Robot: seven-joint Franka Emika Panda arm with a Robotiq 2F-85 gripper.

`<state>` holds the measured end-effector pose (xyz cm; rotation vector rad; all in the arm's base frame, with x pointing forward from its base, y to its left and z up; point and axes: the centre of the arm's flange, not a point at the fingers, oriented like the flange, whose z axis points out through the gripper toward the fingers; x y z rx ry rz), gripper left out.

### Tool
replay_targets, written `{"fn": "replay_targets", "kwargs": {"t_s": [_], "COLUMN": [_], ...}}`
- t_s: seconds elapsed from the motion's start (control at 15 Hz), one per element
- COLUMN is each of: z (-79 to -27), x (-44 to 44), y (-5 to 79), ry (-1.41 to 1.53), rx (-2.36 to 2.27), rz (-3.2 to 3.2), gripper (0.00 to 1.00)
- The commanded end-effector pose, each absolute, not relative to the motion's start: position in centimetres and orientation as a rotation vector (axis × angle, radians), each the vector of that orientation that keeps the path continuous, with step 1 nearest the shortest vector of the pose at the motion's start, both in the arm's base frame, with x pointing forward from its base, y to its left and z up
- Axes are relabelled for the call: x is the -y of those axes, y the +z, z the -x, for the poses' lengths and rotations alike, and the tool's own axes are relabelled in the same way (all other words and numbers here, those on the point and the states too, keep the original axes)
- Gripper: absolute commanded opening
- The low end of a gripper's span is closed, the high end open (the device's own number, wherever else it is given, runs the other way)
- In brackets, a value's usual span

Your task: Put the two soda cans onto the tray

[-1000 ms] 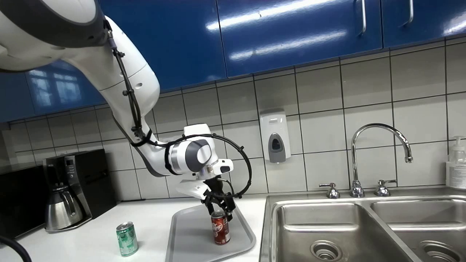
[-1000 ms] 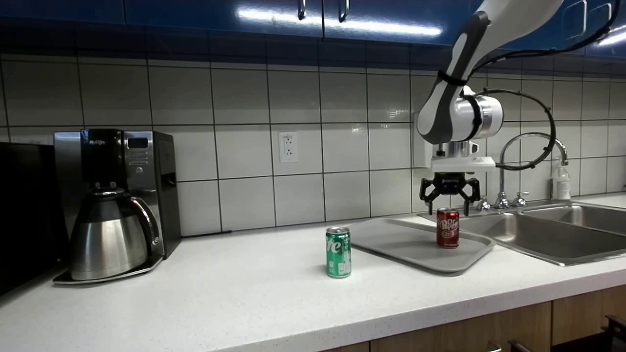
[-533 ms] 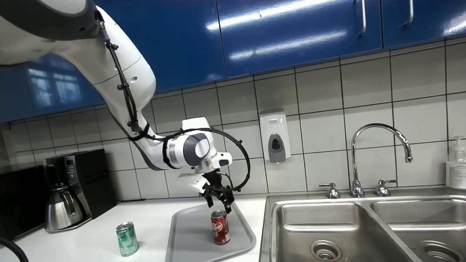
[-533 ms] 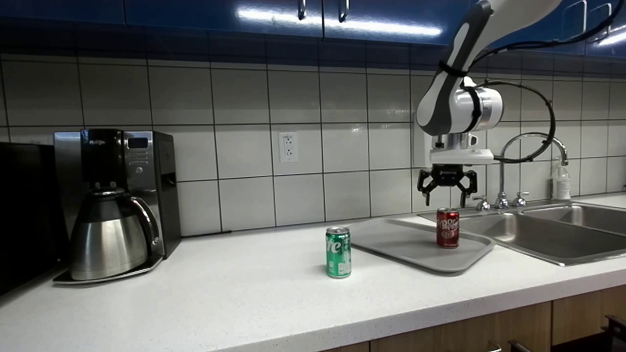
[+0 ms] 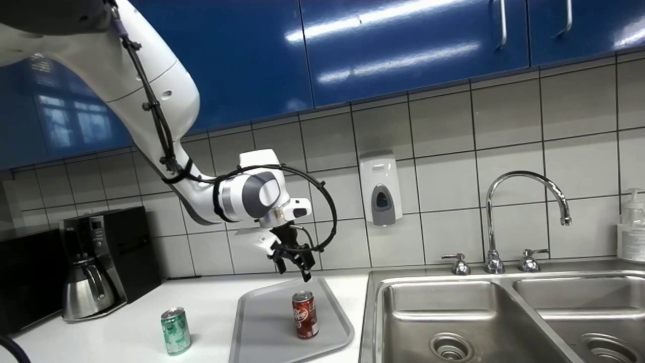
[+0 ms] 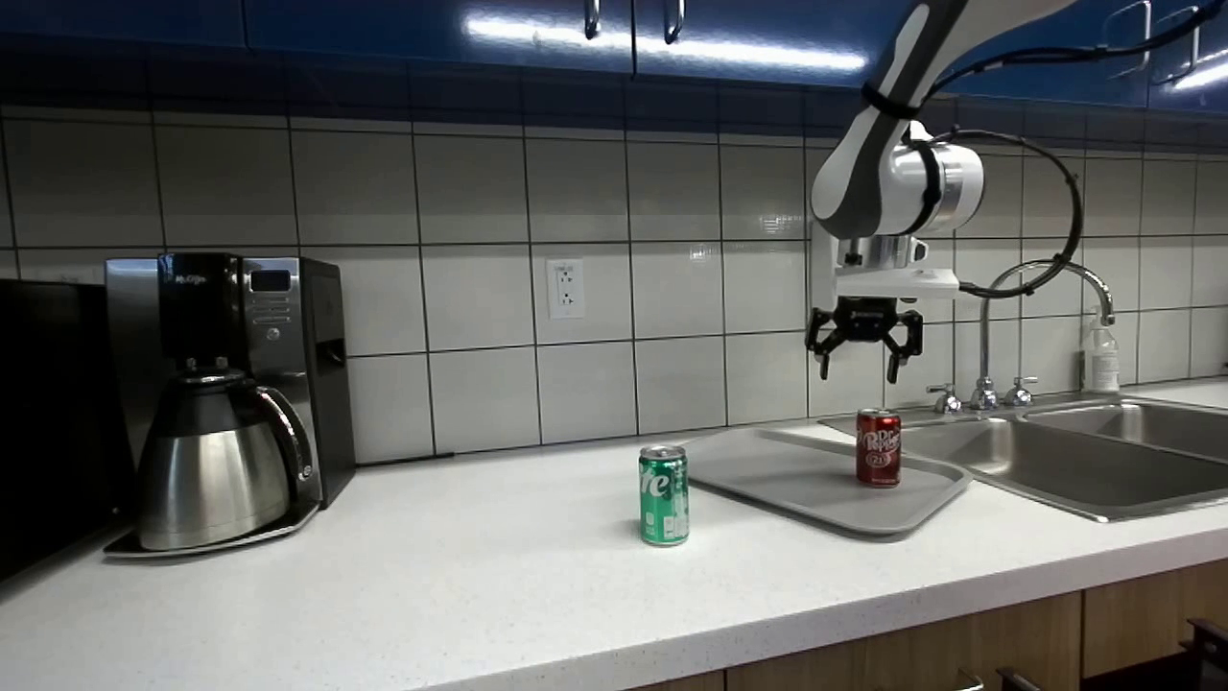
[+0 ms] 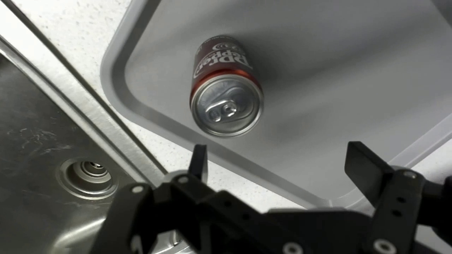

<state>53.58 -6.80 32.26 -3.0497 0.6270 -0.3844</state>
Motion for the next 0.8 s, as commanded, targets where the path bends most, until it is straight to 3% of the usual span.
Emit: {"fn": "replay_targets", "kwargs": {"t_s": [0.0, 0.73], "z": [-51.8, -49.9], "x": [4.4, -6.5], "y": [34.3, 37.1], "ry": [-0.401, -0.449], "rx": [-0.554, -0.303], "rz": [3.033, 3.021], "gripper": [1.0, 1.0]}}
